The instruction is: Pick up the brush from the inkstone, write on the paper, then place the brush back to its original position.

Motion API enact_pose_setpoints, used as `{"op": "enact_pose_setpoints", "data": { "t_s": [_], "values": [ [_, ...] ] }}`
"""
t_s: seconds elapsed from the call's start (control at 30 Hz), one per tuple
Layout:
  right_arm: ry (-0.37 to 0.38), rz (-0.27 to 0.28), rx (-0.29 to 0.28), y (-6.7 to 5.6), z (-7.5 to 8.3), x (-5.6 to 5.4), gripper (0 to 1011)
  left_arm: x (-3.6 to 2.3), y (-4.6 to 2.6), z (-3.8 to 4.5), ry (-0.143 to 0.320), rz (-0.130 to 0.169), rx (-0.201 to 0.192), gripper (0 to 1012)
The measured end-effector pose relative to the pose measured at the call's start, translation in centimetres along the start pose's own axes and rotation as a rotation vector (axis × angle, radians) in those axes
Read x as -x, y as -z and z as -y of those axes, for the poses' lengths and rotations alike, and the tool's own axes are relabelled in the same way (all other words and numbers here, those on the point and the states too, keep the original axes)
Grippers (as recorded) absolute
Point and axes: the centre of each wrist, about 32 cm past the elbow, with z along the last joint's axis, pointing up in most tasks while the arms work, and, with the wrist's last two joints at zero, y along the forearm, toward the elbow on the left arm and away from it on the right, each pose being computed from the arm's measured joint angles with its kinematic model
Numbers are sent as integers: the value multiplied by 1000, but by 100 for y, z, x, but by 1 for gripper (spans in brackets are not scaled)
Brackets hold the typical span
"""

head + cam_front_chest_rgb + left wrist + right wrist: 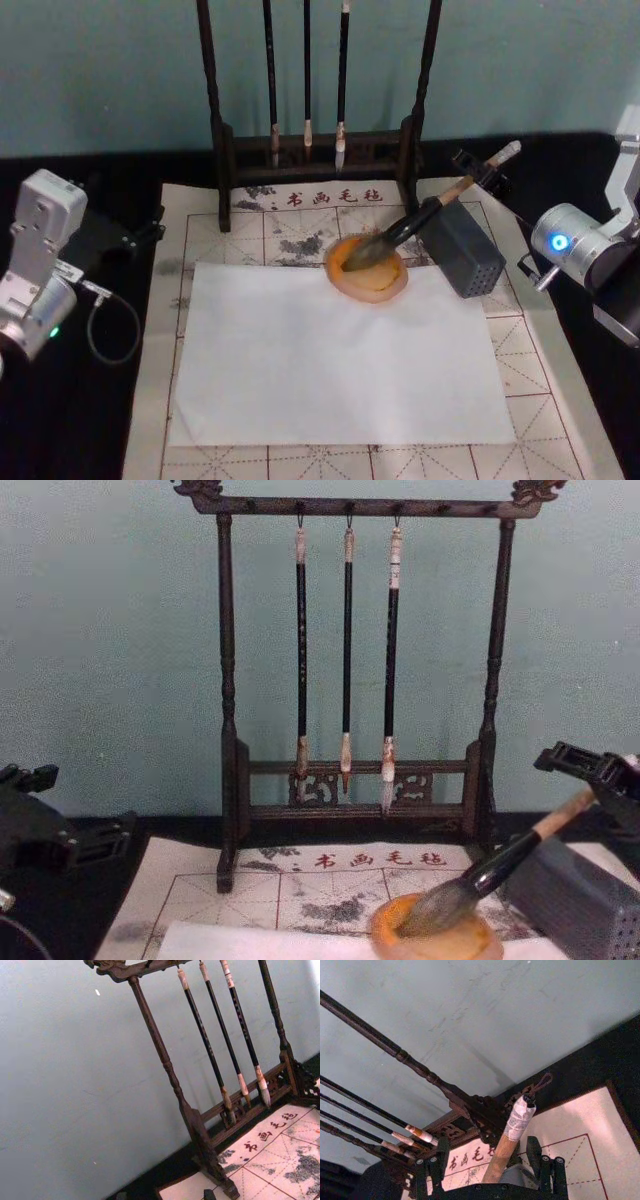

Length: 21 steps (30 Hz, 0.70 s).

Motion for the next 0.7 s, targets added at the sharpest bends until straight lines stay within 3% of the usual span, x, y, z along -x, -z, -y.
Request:
{"op": "enact_pose_setpoints", "data": {
  "t_s": [0.53,0.7],
  "values": [
    [-4,3,-1,-6,-5,-3,999,0,0,0,0,0,0,1001],
    [-4,3,-1,-5,-4,-2,909,0,0,0,0,0,0,1001]
  ]
}}
